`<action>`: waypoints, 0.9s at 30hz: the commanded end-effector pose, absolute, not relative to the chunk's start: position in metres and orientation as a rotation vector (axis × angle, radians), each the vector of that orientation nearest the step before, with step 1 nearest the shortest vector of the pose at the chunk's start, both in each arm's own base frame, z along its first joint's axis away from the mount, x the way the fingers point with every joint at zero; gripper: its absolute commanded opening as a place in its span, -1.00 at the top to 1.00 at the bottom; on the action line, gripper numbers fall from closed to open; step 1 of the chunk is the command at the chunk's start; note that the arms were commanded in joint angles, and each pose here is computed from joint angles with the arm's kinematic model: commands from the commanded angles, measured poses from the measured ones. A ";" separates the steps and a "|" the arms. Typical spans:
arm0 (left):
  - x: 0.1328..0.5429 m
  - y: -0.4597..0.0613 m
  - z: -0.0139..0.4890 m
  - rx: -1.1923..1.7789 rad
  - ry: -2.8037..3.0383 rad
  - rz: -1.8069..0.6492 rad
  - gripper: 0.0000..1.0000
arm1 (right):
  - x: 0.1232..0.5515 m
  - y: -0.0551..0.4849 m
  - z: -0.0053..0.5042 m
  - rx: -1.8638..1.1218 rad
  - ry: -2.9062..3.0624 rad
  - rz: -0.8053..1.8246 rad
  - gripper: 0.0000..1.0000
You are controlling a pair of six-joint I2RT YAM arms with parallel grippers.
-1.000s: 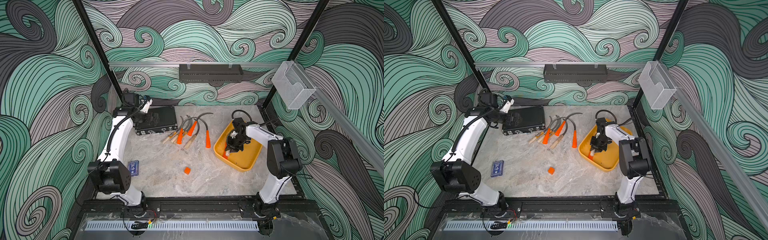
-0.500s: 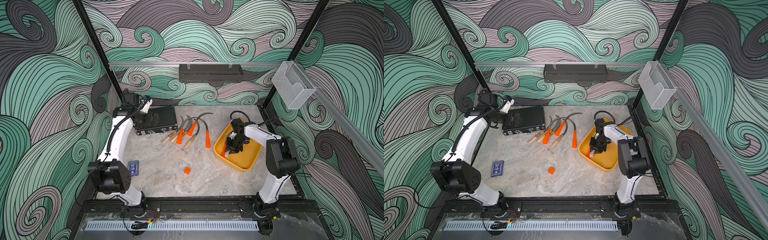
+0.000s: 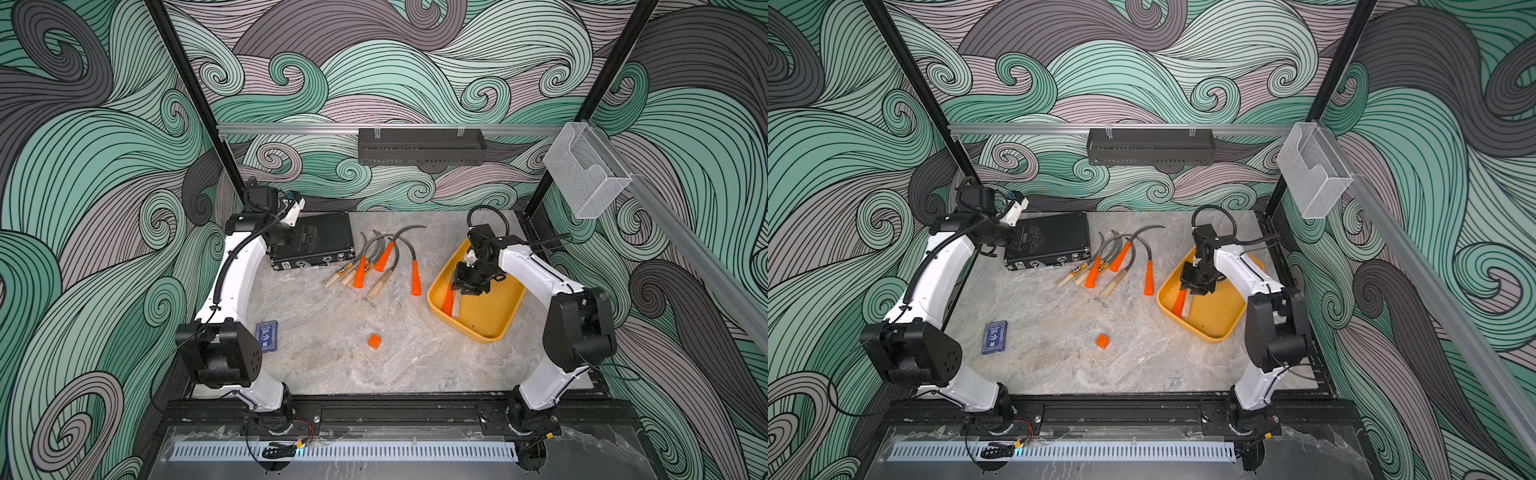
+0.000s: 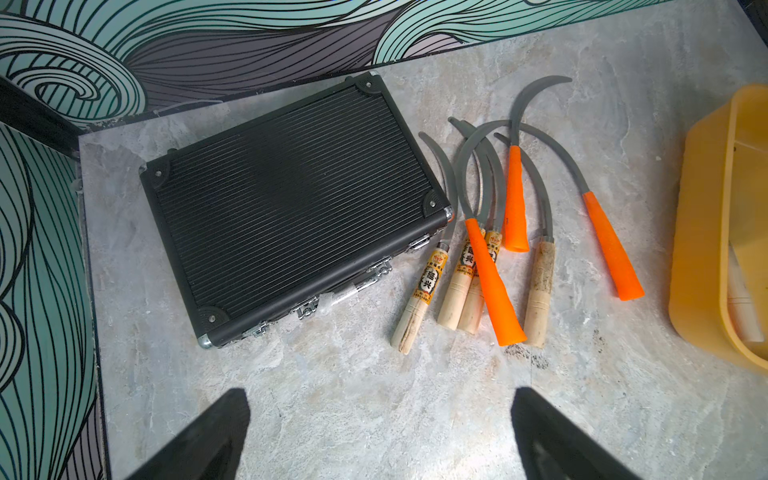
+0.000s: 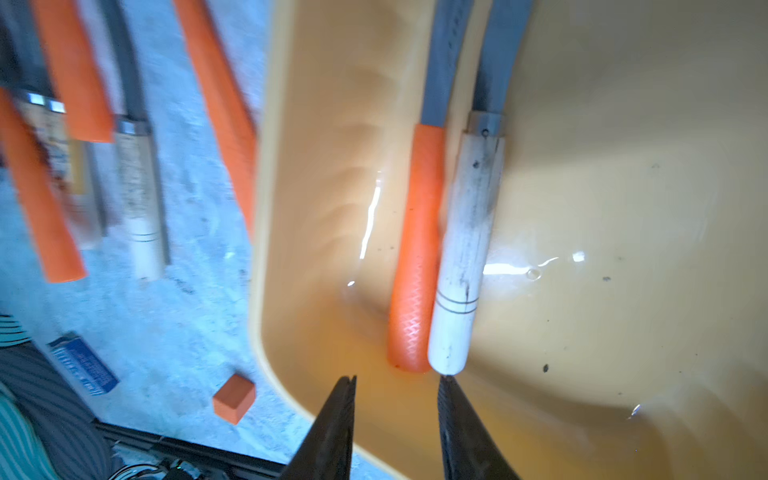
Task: Put small sickles into storage boxes
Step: Place the sickle in the storage box, then pick up the sickle at the center of the board.
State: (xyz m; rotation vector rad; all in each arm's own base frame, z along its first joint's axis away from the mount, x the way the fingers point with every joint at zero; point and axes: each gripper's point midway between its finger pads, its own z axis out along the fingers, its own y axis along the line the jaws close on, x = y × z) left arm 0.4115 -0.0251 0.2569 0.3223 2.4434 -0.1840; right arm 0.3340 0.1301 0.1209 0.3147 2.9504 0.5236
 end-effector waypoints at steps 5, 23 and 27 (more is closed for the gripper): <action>0.408 -0.029 0.274 0.342 2.417 -0.189 -0.97 | 0.323 0.200 0.195 0.131 2.736 0.792 0.25; 0.404 -0.025 0.270 0.347 2.425 -0.150 -0.97 | 0.304 0.280 0.233 -0.044 2.674 1.202 -0.98; 0.404 -0.023 0.269 0.322 2.433 -0.143 -0.97 | 0.297 0.298 0.240 -0.224 2.700 1.113 -0.80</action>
